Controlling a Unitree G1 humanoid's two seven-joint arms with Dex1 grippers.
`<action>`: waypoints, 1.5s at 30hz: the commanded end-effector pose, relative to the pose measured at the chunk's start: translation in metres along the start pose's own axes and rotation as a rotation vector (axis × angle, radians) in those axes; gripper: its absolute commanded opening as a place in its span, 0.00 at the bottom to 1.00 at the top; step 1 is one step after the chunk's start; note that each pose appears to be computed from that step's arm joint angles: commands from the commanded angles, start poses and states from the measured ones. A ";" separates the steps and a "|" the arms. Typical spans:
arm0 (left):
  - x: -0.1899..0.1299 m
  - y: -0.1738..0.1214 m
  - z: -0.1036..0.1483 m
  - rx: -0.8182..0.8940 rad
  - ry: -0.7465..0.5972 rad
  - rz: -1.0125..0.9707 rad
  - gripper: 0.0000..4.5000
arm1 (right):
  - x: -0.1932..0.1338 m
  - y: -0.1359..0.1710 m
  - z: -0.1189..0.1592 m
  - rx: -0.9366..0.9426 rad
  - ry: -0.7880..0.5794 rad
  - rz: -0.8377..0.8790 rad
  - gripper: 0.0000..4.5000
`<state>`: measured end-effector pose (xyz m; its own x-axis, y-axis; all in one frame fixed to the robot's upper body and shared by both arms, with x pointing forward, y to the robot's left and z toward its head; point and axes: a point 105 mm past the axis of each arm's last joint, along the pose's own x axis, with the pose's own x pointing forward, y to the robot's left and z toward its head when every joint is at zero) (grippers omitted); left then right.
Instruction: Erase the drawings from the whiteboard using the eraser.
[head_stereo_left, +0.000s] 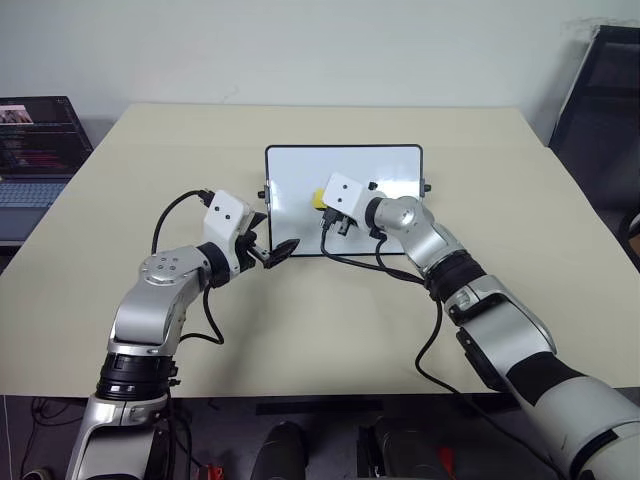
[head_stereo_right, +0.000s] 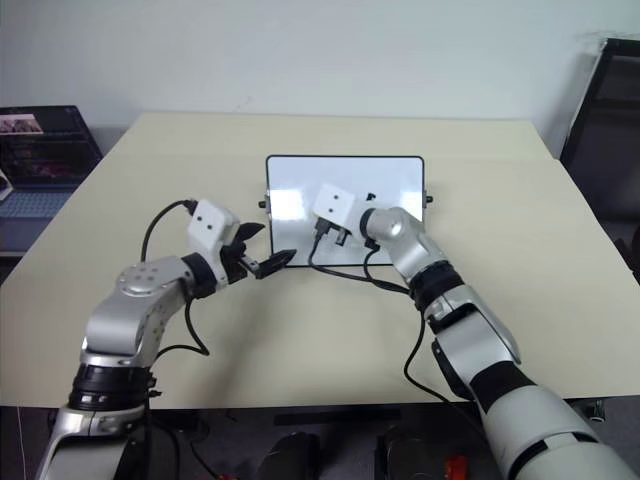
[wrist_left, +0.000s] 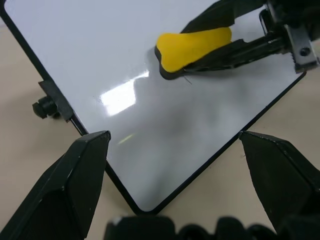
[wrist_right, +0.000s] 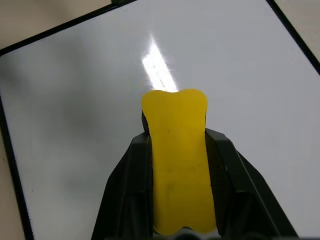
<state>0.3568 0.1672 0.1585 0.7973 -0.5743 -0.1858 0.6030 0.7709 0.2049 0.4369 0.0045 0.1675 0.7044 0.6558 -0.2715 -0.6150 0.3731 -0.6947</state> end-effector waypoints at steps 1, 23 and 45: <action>0.000 -0.005 0.020 0.054 -0.045 -0.024 1.00 | -0.004 -0.005 -0.013 0.008 0.049 -0.006 0.24; -0.002 -0.012 0.015 0.051 -0.032 -0.060 1.00 | -0.003 -0.012 -0.005 0.020 0.017 -0.066 0.24; 0.000 -0.019 0.016 0.044 -0.030 -0.080 1.00 | -0.013 -0.006 -0.014 -0.018 0.036 -0.052 0.24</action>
<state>0.3473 0.1546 0.1575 0.7572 -0.6193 -0.2077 0.6526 0.7303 0.2019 0.4224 -0.0032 0.1471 0.6721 0.6635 -0.3287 -0.6525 0.3209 -0.6865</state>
